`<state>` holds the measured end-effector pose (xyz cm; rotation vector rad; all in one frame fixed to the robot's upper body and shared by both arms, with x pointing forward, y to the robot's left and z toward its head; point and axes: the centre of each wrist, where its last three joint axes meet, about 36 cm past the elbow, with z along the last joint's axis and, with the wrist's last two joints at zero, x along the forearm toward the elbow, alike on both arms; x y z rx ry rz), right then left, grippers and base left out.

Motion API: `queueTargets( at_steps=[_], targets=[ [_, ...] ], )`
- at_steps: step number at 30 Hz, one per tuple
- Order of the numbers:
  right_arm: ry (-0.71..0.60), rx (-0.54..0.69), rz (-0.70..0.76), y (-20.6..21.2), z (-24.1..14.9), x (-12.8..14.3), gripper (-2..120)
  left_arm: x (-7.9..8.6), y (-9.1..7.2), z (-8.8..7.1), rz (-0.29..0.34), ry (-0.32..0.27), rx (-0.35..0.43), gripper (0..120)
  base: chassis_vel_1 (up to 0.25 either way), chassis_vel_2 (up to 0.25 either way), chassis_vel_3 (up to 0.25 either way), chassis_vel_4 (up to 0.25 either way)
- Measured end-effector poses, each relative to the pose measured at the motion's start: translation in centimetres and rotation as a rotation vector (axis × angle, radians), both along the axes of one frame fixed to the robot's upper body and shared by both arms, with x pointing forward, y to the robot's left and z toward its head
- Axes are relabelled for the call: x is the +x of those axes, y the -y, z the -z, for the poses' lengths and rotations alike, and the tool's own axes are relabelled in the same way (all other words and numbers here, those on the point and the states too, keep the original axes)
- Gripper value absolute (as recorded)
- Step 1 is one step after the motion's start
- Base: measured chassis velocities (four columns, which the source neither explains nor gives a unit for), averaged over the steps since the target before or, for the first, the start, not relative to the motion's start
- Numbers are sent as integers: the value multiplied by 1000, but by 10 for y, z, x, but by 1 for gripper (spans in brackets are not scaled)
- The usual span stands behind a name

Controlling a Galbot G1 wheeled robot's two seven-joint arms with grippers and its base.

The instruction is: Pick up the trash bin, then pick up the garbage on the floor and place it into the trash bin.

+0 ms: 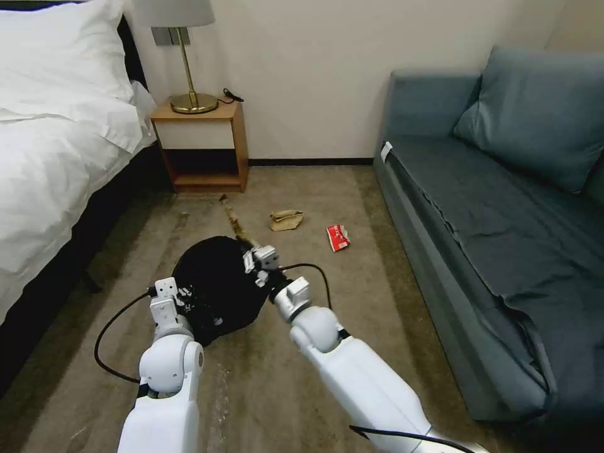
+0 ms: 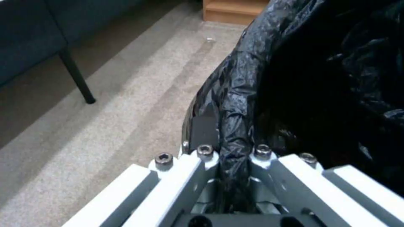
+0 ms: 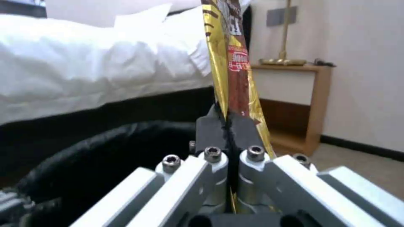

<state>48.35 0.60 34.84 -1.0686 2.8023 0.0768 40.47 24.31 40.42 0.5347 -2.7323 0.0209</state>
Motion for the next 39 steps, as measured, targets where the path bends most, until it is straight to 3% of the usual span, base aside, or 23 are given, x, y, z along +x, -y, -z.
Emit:
queueTargets(
  at_steps=[7, 20, 35, 39],
  targets=[
    [-45, -21, -3, -18, 21, -2, 0, -1, 2, 0, -1, 0, 0, 1, 0, 0, 0, 0],
    [-86, -84, -40, -30, 59, -32, 0, 0, -1, -2, -11, 6, 1, 1, 0, 0, 0, 0],
    [-68, -89, -54, -26, 58, -36, 52, 2, 0, -2, -11, 9, 2, 1, 0, 0, 0, 0],
    [-30, -62, -24, -17, 40, -27, 69, 3, -1, -1, -12, 7, 5, 1, 0, 0, 0, 0]
  ],
)
